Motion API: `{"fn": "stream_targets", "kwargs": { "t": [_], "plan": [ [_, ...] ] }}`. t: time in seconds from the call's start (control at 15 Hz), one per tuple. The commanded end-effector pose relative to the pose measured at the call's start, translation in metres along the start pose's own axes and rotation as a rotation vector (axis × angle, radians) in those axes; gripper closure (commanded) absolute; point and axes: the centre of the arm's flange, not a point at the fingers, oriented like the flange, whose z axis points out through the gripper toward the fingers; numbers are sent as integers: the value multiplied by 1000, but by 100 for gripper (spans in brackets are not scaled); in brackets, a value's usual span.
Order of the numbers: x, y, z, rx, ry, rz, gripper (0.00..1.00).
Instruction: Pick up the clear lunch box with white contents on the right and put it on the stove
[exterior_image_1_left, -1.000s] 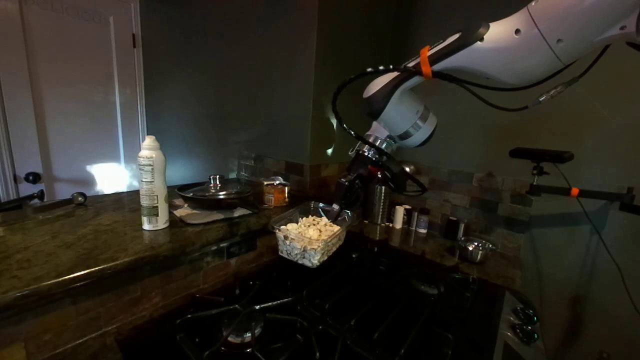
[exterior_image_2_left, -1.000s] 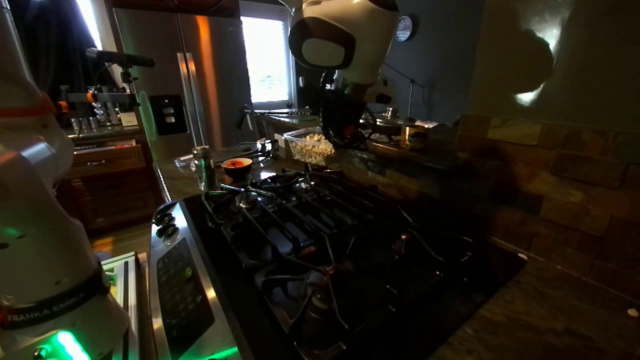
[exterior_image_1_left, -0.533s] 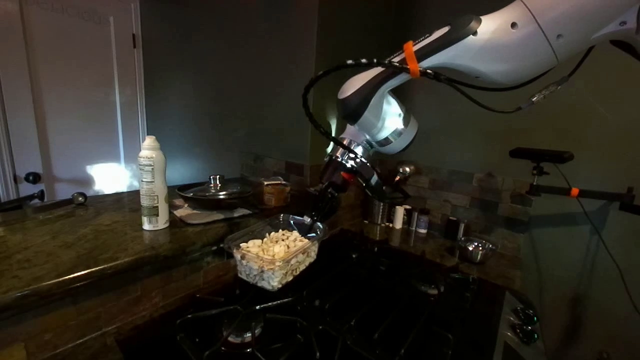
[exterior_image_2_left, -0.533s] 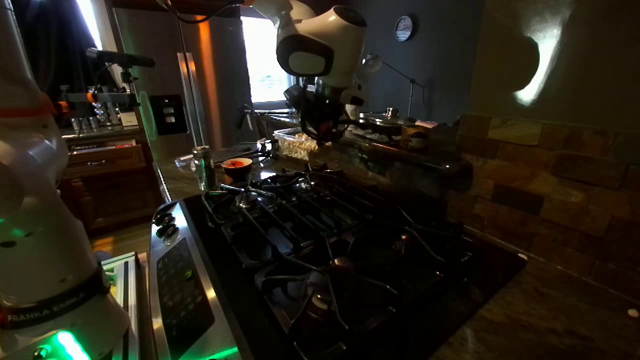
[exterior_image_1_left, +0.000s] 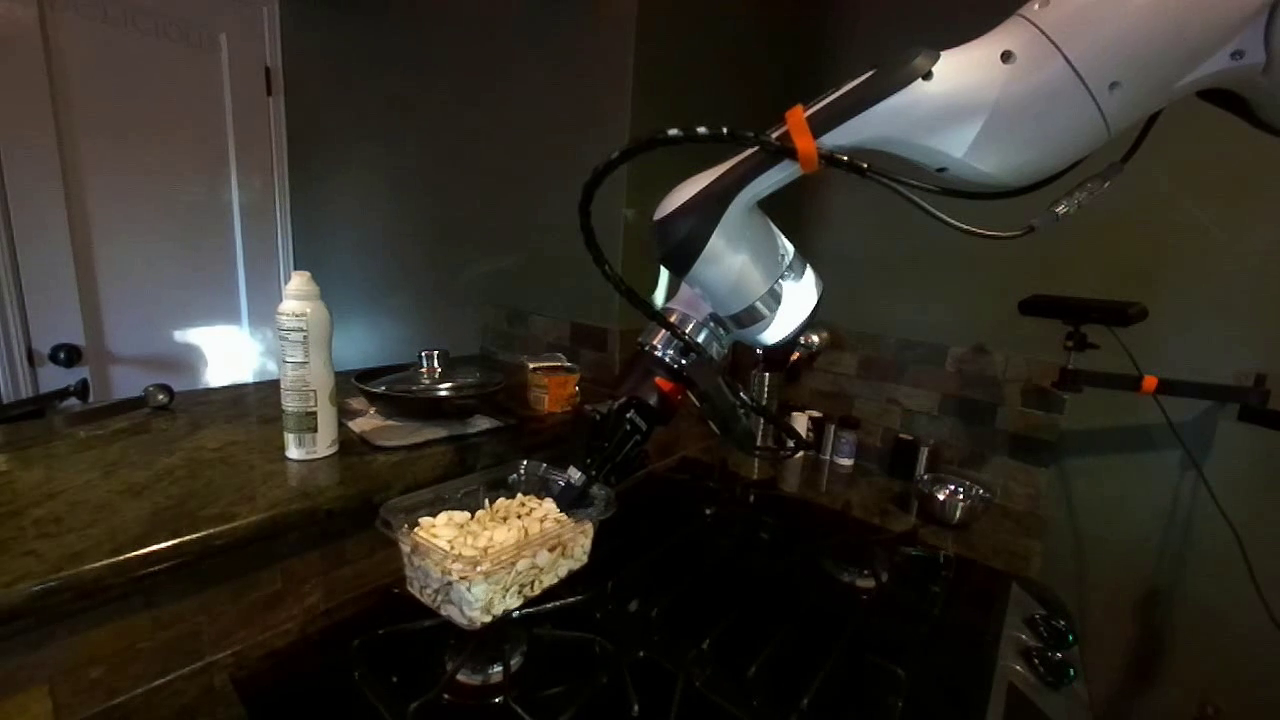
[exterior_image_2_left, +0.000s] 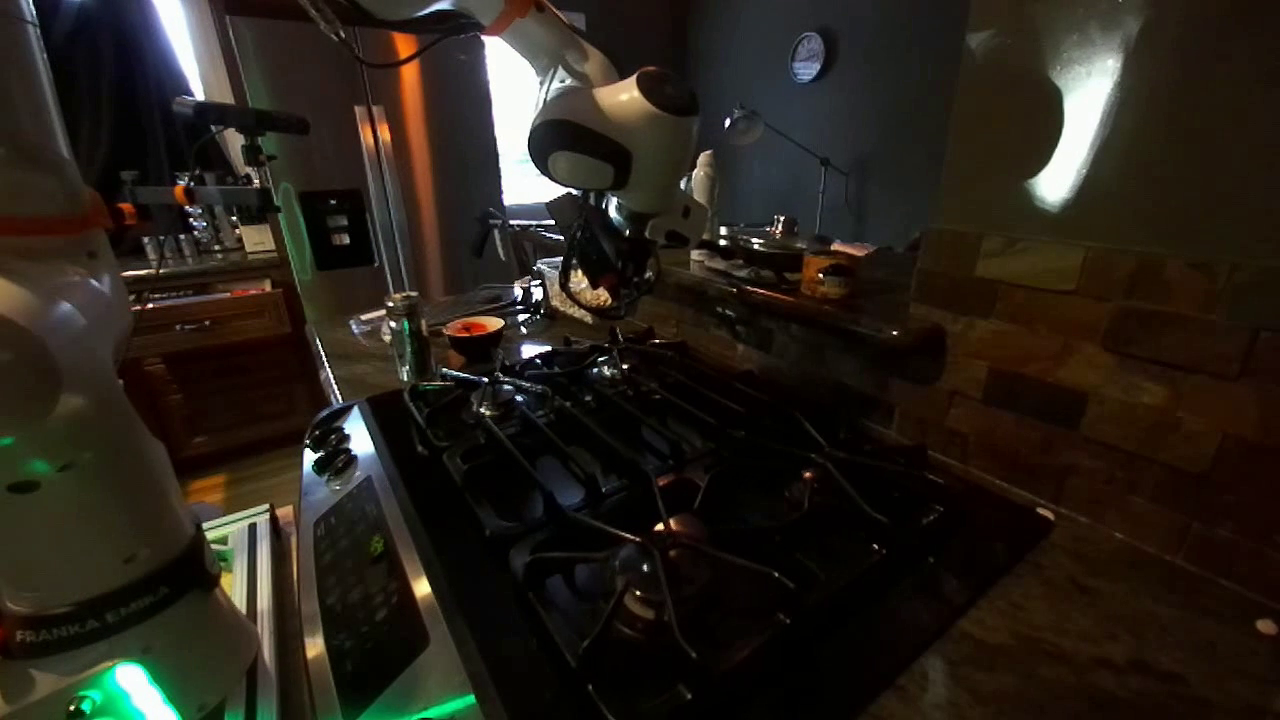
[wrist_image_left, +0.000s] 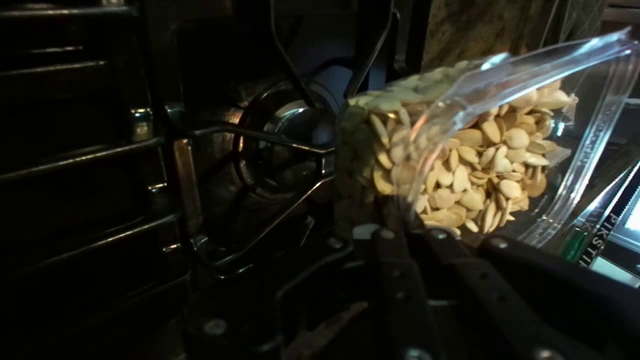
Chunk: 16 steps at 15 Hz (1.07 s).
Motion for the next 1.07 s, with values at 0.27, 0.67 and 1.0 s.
{"fn": "stream_targets", "kwargs": {
  "t": [0.27, 0.67, 1.0],
  "plan": [
    [0, 0, 0, 0, 1, 0, 97],
    [0, 0, 0, 0, 1, 0, 99],
    [6, 17, 5, -54, 33, 69, 99]
  ]
}}
